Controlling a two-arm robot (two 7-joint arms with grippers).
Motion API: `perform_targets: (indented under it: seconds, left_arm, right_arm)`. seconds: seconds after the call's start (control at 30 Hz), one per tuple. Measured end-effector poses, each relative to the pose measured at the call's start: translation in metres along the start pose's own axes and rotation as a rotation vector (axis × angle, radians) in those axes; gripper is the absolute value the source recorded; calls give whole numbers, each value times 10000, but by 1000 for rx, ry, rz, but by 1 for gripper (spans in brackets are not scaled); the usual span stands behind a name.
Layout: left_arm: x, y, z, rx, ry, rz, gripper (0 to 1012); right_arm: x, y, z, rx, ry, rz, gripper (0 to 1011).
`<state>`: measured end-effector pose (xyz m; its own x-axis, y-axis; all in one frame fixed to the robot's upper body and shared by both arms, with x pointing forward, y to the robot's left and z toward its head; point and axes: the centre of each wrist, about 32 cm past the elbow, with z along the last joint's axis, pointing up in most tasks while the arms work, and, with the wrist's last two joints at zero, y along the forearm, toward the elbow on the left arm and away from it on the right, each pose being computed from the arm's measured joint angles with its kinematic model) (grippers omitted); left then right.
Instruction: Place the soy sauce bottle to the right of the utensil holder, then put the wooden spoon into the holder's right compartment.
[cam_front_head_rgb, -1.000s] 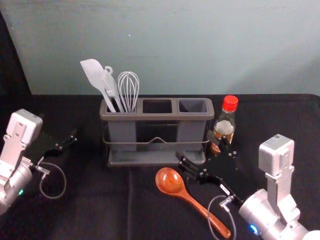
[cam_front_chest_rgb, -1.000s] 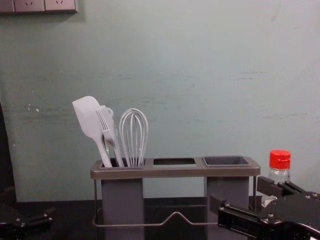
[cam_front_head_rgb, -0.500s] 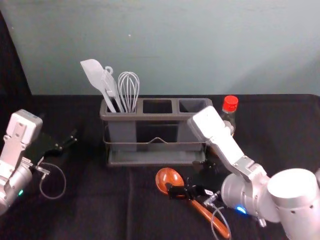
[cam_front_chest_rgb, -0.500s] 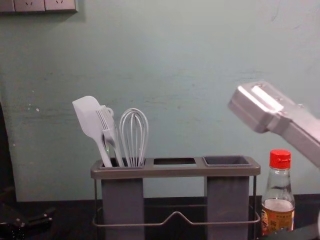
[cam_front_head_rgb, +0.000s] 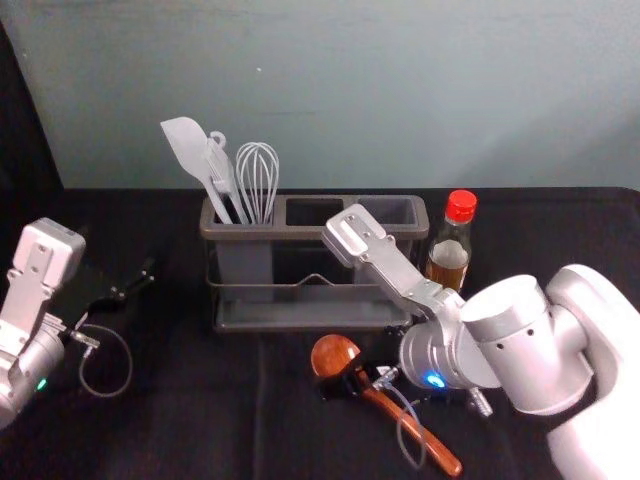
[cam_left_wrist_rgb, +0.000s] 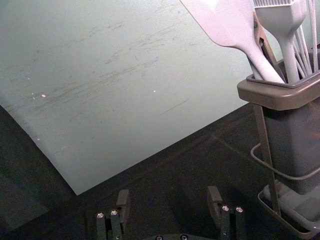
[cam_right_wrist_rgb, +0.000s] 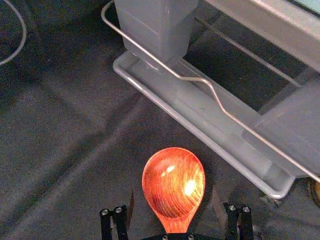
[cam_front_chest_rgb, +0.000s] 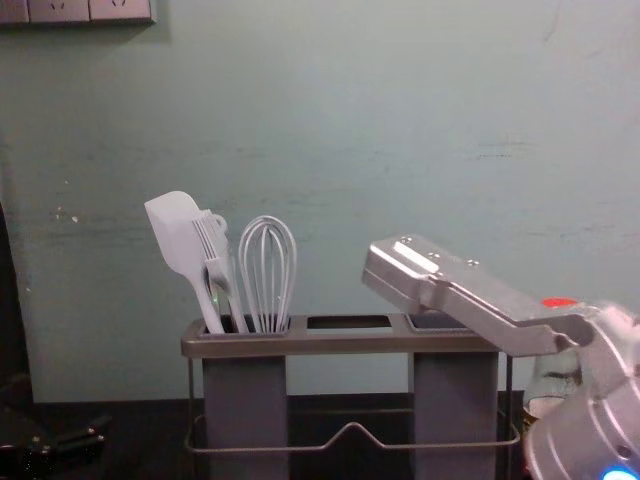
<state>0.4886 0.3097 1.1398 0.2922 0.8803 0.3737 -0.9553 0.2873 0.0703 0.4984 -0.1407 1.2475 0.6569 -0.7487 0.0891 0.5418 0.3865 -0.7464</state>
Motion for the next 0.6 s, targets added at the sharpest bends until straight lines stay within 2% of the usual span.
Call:
perform_targets:
  seconds: [0.07, 0.23, 0.6]
  left_arm:
    - [0, 0, 0, 0, 0, 0, 1011]
    - [0, 0, 0, 0, 0, 0, 1012]
    - [0, 0, 0, 0, 0, 0, 1011]
  right_arm:
    - [18, 75, 36, -11, 9, 12, 1004]
    - [20, 148, 58, -16, 13, 22, 1004]
    - [19, 214, 73, -16, 16, 21, 1004]
